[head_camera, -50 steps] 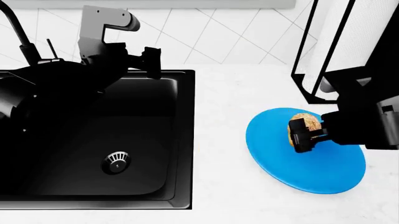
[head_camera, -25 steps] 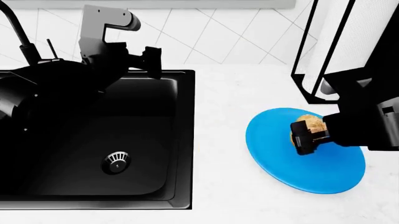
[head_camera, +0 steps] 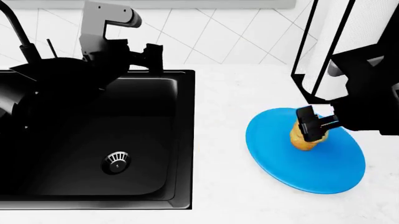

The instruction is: Place the pastries on the plates.

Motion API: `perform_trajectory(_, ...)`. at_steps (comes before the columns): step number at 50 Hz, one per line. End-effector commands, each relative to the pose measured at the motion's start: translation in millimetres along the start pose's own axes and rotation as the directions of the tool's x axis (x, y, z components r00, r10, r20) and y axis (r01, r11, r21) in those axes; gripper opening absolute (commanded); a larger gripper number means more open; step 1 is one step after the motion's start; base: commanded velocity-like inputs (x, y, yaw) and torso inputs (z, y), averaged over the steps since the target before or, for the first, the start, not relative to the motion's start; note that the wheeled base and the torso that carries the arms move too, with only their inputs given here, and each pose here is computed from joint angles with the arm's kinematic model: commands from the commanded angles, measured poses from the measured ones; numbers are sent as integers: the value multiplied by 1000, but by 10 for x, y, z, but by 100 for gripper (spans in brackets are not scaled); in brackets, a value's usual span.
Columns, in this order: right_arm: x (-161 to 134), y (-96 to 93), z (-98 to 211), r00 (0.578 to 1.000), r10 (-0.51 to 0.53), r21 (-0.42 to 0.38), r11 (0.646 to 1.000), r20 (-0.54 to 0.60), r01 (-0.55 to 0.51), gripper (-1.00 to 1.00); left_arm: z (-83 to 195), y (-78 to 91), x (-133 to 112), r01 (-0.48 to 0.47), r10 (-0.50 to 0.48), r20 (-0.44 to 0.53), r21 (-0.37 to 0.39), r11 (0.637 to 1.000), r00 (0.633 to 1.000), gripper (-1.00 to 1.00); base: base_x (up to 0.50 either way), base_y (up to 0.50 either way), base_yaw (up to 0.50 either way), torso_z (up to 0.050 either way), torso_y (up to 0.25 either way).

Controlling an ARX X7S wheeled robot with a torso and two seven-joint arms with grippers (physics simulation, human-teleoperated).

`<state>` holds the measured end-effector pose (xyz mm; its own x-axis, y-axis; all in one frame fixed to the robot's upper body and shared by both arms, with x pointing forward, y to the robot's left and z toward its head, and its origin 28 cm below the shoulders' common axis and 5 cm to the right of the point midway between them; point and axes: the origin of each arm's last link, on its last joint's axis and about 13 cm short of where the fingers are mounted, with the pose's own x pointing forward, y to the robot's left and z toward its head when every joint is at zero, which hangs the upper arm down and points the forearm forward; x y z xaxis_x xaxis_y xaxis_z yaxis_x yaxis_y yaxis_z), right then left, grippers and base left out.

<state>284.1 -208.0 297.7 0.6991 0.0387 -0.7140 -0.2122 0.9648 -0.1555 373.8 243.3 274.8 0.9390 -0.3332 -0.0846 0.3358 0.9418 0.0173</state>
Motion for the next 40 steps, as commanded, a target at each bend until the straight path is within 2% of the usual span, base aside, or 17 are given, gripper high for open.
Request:
perform_trajectory(1,-135,-7,142,997,-12,-9,1000,81,13,100,32,0,5,0,0,9,3,1000,1000,100,0,0,0,0,0)
perform_trajectory(8,-178,-17,237,984,-10,6,1000,177,9,100,84,-3,14,1,-1,18,7,1000,1000,100,0,0,0,0,0)
perform_trajectory(13,-163,-4,300,959,-7,31,1000,285,-2,100,114,13,6,-3,3,24,8,1000,1000,100,0,0,0,0,0)
perform_trajectory(19,-159,-1,343,945,-17,32,999,327,7,100,152,21,-6,-6,5,32,12,1000,999,100,0,0,0,0,0)
perform_trajectory(24,-139,9,375,909,-28,55,998,416,5,100,159,0,-2,1,-1,34,10,1000,999,100,0,0,0,0,0)
perform_trajectory(33,-62,78,386,868,35,-9,999,495,-35,100,174,3,15,1,-2,29,16,1000,1000,100,0,0,0,0,0)
perform_trajectory(35,-36,83,383,861,37,-13,999,508,-35,100,183,-4,23,-9,7,36,54,999,999,100,0,0,0,0,0)
perform_trajectory(37,-13,86,383,849,29,-16,1000,528,-25,100,211,28,19,-8,8,27,18,1000,1000,100,0,0,0,0,0)
perform_trajectory(40,-7,88,395,839,25,-18,1000,544,-18,100,236,28,24,-8,8,28,19,1000,1000,100,0,0,0,0,0)
